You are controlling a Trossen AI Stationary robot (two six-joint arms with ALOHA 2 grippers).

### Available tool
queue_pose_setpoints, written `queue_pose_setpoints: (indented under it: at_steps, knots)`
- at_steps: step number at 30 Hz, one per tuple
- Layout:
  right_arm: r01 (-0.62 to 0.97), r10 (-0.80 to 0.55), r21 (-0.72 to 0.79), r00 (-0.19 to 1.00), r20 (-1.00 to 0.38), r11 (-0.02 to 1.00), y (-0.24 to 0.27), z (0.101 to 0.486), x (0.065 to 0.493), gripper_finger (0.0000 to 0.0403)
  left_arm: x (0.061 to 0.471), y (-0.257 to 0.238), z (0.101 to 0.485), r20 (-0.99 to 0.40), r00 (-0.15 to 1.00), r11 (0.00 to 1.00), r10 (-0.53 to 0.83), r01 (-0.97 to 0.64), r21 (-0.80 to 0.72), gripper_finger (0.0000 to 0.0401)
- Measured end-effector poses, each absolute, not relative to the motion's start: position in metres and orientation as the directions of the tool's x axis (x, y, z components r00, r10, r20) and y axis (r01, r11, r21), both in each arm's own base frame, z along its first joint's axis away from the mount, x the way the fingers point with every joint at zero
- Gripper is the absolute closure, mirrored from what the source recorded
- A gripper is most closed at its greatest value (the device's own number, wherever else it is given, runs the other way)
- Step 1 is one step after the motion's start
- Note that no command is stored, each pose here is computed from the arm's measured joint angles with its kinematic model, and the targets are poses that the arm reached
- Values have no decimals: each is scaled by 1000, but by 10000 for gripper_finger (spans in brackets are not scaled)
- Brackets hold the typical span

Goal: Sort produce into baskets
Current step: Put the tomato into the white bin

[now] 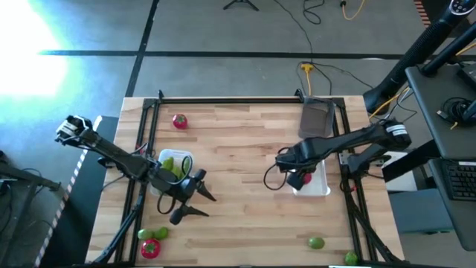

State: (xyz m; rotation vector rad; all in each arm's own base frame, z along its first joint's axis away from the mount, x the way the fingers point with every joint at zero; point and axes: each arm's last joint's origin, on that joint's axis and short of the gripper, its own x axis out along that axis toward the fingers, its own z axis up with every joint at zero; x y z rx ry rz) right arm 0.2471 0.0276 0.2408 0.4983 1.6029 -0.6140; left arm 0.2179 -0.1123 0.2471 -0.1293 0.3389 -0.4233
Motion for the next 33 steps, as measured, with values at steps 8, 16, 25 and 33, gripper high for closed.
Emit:
queue_pose_setpoints:
  at_steps: [8, 16, 25, 33]
  knots:
    - [650, -192, -60, 134, -972, 758, 43, 288, 248, 46, 228, -118, 235, -313, 851, 904, -422, 367, -221, 161]
    - [586, -267, 27, 409, -873, 810, 87, 297, 261, 46, 241, -123, 214, -371, 836, 911, -404, 330, -248, 161]
    - [359, -224, 38, 658, -719, 933, 171, 272, 292, 46, 239, -78, 234, -634, 765, 976, 111, -203, -74, 161]
    - [312, -306, -114, 684, -662, 943, 228, 238, 303, 46, 221, -9, 271, -828, 316, 802, 464, -547, 241, 161]
